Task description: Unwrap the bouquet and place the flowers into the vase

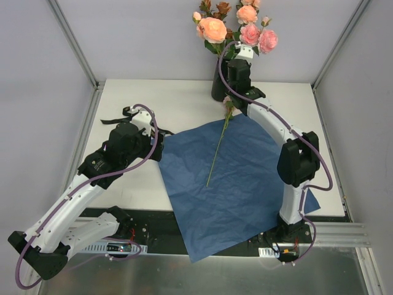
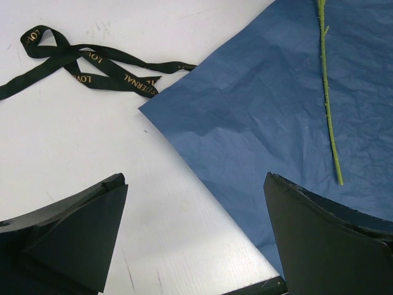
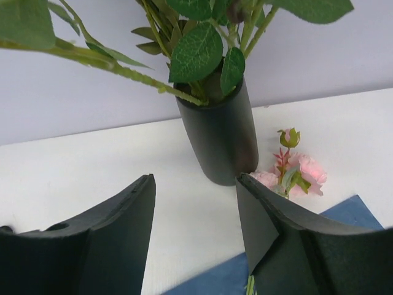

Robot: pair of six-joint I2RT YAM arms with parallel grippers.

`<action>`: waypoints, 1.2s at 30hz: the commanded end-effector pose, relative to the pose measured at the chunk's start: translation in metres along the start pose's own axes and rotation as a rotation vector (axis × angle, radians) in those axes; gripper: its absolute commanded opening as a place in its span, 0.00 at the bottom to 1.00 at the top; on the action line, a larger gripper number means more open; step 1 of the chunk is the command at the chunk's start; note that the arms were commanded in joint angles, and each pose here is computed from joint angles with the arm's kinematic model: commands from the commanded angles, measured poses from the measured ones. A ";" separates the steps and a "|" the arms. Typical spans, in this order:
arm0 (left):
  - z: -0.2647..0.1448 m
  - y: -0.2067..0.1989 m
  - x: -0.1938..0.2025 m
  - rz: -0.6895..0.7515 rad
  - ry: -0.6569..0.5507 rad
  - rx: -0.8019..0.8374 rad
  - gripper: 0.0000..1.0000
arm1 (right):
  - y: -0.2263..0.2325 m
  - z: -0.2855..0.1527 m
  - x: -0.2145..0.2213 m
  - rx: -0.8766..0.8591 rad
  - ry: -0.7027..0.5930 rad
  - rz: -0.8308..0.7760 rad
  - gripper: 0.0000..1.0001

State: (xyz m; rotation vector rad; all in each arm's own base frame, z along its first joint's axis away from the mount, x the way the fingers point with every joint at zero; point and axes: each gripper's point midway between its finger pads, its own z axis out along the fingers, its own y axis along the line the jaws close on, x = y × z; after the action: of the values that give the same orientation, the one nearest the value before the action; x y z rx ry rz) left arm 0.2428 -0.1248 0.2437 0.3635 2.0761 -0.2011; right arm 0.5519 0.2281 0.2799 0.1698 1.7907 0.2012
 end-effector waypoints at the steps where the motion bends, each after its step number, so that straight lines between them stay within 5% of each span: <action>1: 0.003 -0.001 -0.006 0.014 -0.020 -0.006 0.99 | 0.012 -0.035 -0.044 -0.084 -0.058 0.069 0.61; 22: -0.001 0.003 -0.009 0.017 -0.038 -0.021 0.99 | 0.066 -0.078 -0.083 -0.425 -0.113 -0.069 0.56; 36: 0.000 0.004 -0.008 0.020 -0.036 -0.027 0.99 | 0.120 -0.049 -0.090 -0.596 -0.167 -0.104 0.55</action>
State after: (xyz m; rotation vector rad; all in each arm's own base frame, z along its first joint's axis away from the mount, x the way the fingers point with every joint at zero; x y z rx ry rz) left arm 0.2454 -0.1216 0.2421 0.3519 2.0813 -0.1734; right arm 0.5160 0.3066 0.3792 -0.2833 1.6017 0.5835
